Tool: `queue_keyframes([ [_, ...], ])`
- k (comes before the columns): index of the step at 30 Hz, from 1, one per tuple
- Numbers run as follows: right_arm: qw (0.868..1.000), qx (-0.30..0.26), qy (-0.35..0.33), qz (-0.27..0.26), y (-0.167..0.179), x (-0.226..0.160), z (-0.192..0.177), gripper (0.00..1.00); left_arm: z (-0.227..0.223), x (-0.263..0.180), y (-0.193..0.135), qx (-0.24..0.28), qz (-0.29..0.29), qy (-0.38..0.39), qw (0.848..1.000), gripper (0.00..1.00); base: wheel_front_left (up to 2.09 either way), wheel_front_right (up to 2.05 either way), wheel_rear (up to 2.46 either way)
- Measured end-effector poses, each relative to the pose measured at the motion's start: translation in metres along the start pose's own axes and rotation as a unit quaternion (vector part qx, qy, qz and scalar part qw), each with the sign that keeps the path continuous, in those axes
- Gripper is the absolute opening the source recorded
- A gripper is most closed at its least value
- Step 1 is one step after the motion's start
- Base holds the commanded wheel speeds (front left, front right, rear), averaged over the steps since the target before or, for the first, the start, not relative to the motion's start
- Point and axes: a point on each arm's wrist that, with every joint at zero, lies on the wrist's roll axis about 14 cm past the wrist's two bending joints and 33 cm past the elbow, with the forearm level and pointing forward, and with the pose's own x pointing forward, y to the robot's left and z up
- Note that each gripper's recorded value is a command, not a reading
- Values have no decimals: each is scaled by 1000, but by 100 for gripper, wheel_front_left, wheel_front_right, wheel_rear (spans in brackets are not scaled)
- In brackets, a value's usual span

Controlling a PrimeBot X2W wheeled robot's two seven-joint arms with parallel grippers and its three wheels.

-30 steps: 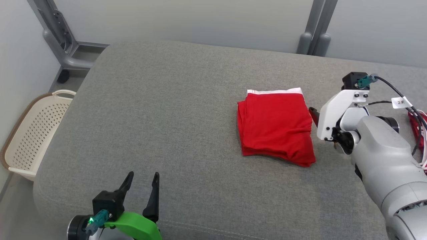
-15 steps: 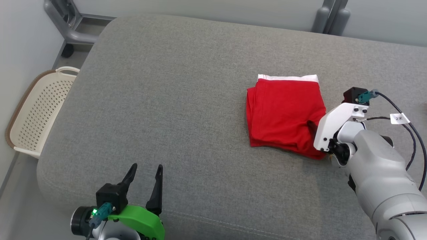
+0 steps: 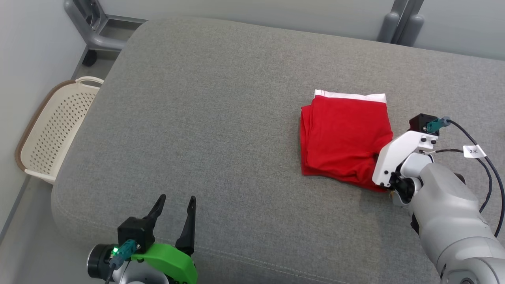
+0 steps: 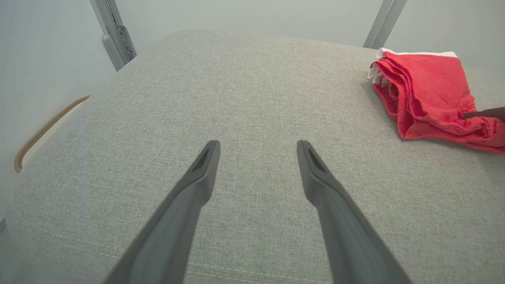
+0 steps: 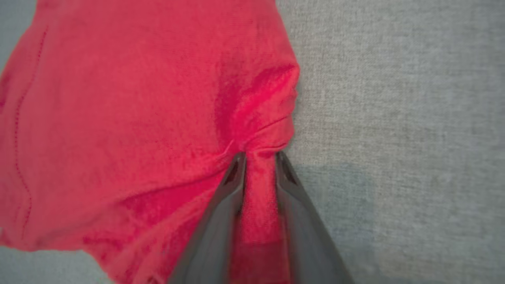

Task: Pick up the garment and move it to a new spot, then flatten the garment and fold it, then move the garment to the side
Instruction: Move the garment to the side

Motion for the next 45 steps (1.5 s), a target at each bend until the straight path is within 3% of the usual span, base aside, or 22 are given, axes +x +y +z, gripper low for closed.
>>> queue_keyframes([
  [9,999,-22,-16,-20,-11,-10,6,0,3,1,-7,2,-12,-6,1000,100,0,0,0],
  [20,993,-82,-51,-65,-39,-43,29,0,8,9,-43,9,-70,-12,997,100,0,0,0],
  [31,969,-166,-86,-159,-102,-103,66,0,11,24,-114,22,-178,-11,984,100,0,0,0],
  [45,935,-201,-98,-276,-206,-164,89,0,9,56,-190,46,-294,-2,955,100,0,0,0],
])
